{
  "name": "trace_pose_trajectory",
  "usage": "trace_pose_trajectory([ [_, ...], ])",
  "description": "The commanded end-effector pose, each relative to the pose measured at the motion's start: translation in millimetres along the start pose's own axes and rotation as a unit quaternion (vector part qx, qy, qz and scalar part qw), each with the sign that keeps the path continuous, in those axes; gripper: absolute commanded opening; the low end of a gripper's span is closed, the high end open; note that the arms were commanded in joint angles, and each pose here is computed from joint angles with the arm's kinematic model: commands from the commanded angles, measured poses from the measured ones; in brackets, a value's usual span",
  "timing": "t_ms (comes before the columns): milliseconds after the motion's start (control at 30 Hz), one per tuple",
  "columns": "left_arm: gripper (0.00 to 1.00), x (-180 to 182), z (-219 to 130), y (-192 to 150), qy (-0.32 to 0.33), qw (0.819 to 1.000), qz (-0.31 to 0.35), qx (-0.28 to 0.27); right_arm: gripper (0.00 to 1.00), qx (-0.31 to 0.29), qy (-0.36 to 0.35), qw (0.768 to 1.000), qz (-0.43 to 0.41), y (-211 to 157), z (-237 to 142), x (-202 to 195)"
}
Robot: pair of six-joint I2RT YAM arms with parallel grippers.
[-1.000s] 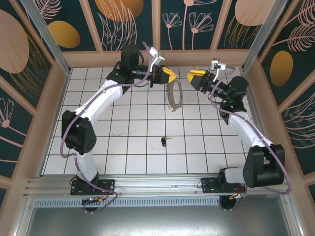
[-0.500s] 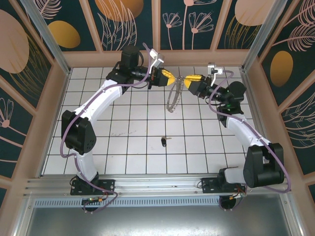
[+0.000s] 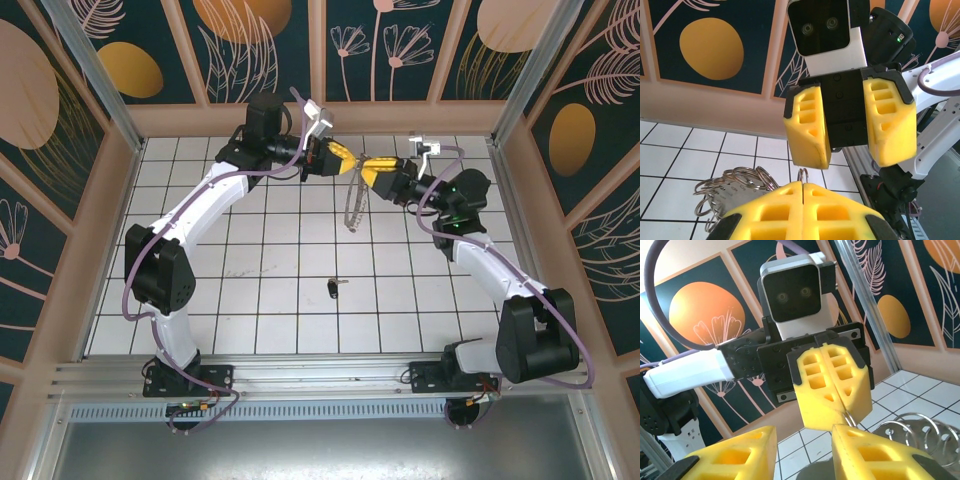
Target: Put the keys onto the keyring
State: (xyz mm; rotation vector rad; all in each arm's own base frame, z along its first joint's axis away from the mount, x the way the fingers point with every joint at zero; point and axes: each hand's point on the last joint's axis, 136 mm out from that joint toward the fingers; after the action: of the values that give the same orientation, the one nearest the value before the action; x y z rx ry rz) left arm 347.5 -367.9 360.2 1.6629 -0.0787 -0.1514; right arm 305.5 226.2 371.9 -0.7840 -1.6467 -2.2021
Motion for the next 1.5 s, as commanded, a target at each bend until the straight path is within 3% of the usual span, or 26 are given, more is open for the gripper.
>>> trace_pose_trajectory([
  [0, 0.00, -18.7, -10.1, 33.1, -0.012, 0.999, 0.048, -0.020, 0.34, 0.002, 0.013, 1.000, -0.014, -2.9, 1.6, 6.0],
  [500, 0.00, -25.7, -11.9, 35.5, -0.019, 0.998, 0.053, -0.023, 0.36, -0.010, -0.011, 1.000, -0.010, 1.7, -3.6, -15.2],
  [1467, 0.00, -24.7, -10.9, 29.9, -0.024, 0.998, 0.044, -0.023, 0.35, -0.010, 0.008, 0.999, -0.034, 10.5, 4.3, 2.5],
])
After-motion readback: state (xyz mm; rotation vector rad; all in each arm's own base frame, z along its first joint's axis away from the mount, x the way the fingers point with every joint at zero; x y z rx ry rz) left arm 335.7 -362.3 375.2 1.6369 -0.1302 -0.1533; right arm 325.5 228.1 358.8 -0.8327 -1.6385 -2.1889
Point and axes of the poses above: each hand's point on the last joint's axis, 136 mm out from that joint toward the fingers, its own z axis out along the fingers, its own x axis along the line the jaws close on, y = z × x, and after that the axes turned 11 degrees about z, right-handed
